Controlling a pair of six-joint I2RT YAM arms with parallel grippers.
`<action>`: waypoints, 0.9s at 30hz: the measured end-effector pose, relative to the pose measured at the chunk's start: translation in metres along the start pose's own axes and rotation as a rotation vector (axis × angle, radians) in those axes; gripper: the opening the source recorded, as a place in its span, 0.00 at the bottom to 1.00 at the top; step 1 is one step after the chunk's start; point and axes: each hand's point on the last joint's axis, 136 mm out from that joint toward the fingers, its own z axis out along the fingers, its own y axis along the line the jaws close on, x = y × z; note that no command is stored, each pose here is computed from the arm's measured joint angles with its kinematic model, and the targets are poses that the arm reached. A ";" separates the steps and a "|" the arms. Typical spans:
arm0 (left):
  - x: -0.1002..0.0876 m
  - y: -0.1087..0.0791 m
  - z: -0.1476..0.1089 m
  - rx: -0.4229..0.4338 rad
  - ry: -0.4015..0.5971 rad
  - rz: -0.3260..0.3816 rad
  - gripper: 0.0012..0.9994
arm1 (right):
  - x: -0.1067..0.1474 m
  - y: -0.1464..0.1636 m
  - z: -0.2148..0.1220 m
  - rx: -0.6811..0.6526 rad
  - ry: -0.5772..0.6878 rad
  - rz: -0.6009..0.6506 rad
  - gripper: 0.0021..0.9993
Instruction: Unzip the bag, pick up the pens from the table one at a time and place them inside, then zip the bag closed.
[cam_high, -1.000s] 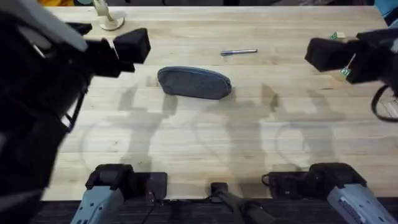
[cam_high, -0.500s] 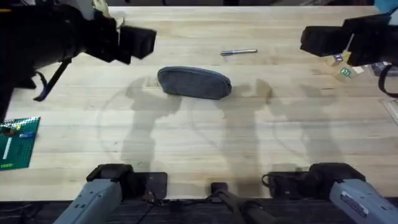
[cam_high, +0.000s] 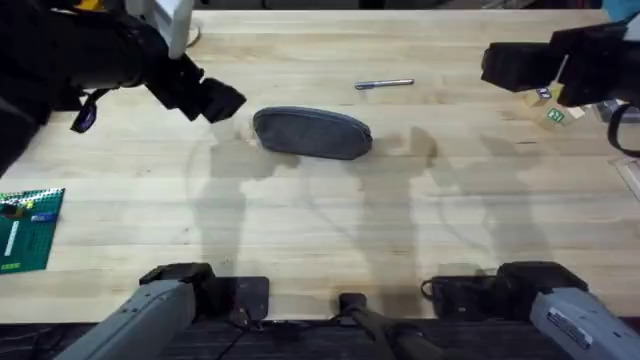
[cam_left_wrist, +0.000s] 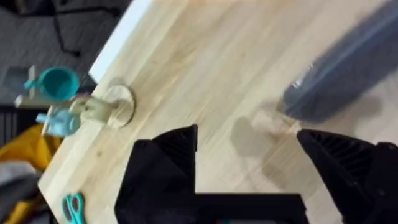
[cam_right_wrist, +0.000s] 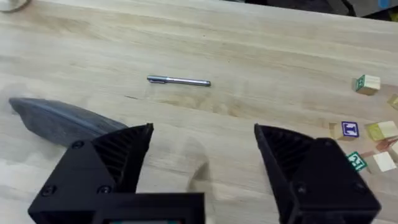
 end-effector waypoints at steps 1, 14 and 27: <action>0.003 -0.001 0.003 0.018 0.003 0.030 0.99 | 0.000 0.000 0.000 0.000 0.000 0.000 1.00; 0.038 -0.025 0.047 0.287 -0.030 0.209 0.99 | 0.000 0.000 0.000 0.000 0.000 0.000 1.00; 0.053 -0.050 0.092 0.465 -0.092 0.204 0.99 | 0.000 0.000 0.000 0.000 0.000 0.000 1.00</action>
